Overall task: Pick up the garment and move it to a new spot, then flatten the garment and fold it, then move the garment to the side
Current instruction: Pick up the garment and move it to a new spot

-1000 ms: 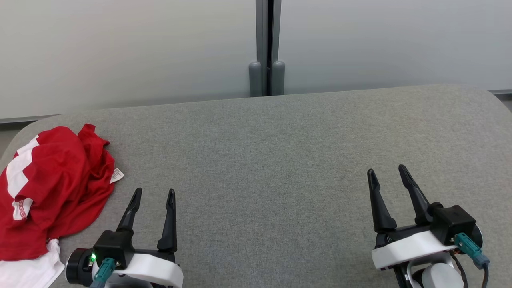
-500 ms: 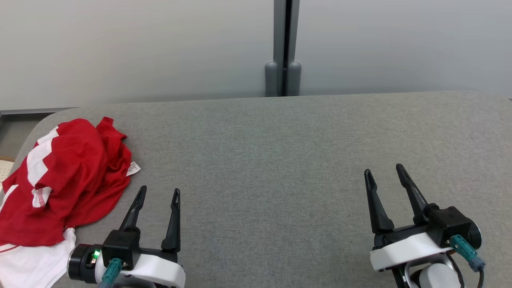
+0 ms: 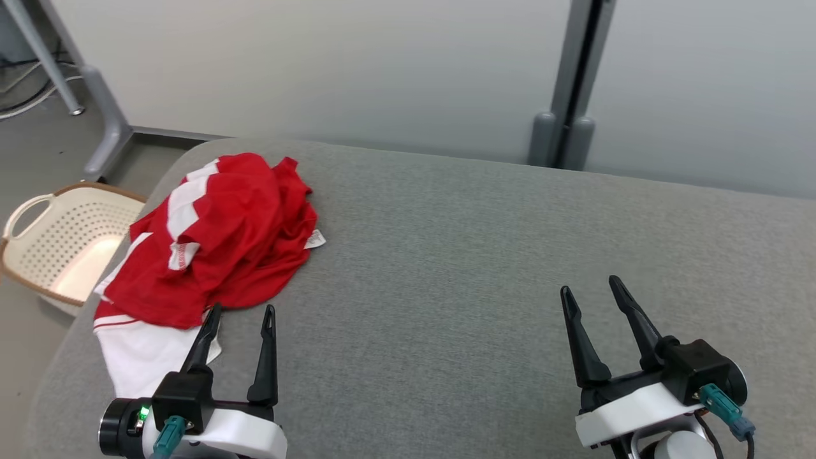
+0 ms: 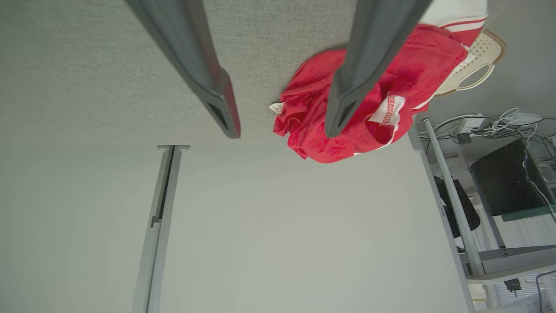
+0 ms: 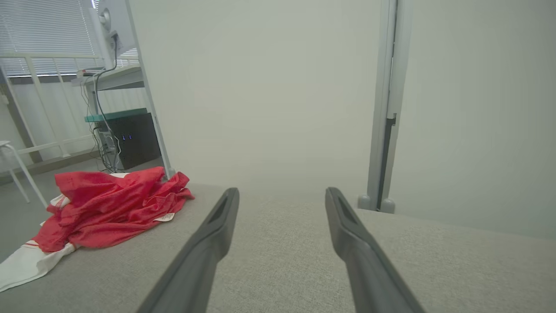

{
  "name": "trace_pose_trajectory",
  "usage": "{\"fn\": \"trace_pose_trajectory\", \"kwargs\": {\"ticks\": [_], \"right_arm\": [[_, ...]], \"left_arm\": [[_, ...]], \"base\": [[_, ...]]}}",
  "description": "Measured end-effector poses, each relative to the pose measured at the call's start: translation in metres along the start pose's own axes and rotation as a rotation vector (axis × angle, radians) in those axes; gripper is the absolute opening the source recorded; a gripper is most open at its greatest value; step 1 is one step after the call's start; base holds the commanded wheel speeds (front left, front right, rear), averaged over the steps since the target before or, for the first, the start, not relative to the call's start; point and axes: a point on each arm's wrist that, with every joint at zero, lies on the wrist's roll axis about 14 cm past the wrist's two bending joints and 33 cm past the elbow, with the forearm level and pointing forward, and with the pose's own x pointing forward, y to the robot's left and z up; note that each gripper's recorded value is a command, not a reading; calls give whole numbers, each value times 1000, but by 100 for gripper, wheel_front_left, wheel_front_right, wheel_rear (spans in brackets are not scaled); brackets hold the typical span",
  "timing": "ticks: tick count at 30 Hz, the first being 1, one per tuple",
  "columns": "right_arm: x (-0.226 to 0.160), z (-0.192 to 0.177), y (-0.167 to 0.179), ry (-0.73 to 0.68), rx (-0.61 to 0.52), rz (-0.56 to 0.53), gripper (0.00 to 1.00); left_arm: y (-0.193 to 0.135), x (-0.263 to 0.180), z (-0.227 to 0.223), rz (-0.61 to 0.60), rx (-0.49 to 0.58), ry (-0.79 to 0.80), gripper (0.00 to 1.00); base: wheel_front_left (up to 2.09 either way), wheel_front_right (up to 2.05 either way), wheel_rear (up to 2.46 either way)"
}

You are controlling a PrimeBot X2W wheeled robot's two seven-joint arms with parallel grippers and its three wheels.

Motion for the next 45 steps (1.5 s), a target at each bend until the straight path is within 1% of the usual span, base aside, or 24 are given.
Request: {"fn": "trace_pose_trajectory", "kwargs": {"ticks": [13,17,24,30,36,39,41,43,45], "right_arm": [[30,-13,76,35,24,235,100],[33,-16,90,45,27,276,100],[33,-18,94,50,38,288,100],[34,-22,88,56,47,275,100],[42,-30,69,64,33,232,100],[48,-35,55,67,25,201,100],[52,-43,41,76,14,175,100],[54,-44,36,76,12,163,100],[58,-49,18,78,9,124,100]], "left_arm": [[78,-50,6,259,-10,-12,100],[88,-62,4,298,-9,-6,100],[90,-63,5,305,-6,-8,100],[94,-56,8,308,2,-12,100],[98,-29,13,266,35,-13,100],[100,-9,9,221,57,12,100],[103,11,3,164,107,51,100],[103,18,-1,152,112,65,100],[103,37,-15,112,119,121,100]], "base": [[0,0,0],[0,0,0],[0,0,0],[0,0,0],[0,0,0],[0,0,0],[0,0,0],[0,0,0],[0,0,0]]}}
